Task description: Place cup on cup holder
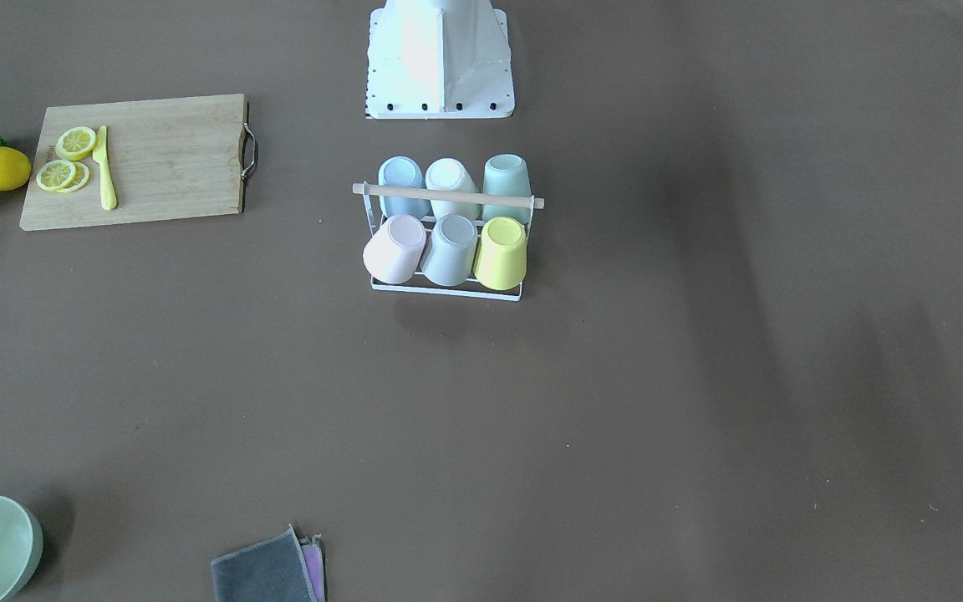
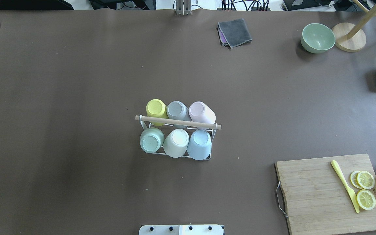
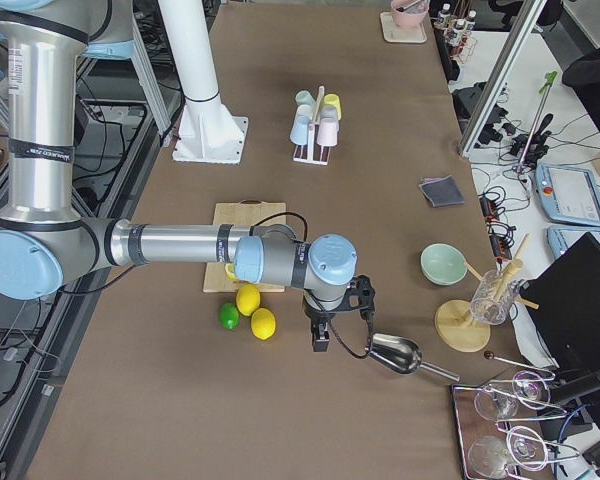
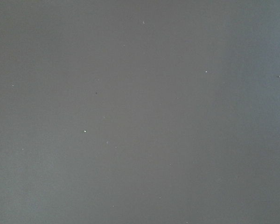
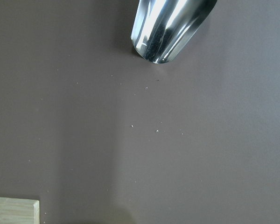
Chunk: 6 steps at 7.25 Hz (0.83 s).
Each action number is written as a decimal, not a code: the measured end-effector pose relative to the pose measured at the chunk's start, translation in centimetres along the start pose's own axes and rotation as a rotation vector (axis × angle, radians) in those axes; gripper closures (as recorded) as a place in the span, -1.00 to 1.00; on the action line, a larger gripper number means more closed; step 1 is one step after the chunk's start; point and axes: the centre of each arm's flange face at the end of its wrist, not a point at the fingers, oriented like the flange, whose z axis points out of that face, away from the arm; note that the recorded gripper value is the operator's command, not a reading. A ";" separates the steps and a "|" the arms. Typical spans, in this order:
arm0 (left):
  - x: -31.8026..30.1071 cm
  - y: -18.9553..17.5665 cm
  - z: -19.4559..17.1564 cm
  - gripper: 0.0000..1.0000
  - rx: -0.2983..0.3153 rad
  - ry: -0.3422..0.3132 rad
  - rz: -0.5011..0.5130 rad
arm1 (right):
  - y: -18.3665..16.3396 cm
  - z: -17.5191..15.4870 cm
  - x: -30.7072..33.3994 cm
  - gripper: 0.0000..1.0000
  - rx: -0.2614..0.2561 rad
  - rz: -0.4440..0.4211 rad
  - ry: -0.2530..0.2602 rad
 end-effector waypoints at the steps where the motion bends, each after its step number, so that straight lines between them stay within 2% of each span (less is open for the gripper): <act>1: 0.0 -0.1 -0.1 -0.97 0.002 -0.008 0.001 | 0.0 0.0 0.0 -1.00 0.001 -0.001 0.001; 6: -0.1 -0.1 -0.1 -0.97 0.004 -0.026 0.000 | 0.0 0.0 0.1 -1.00 -0.002 0.002 0.006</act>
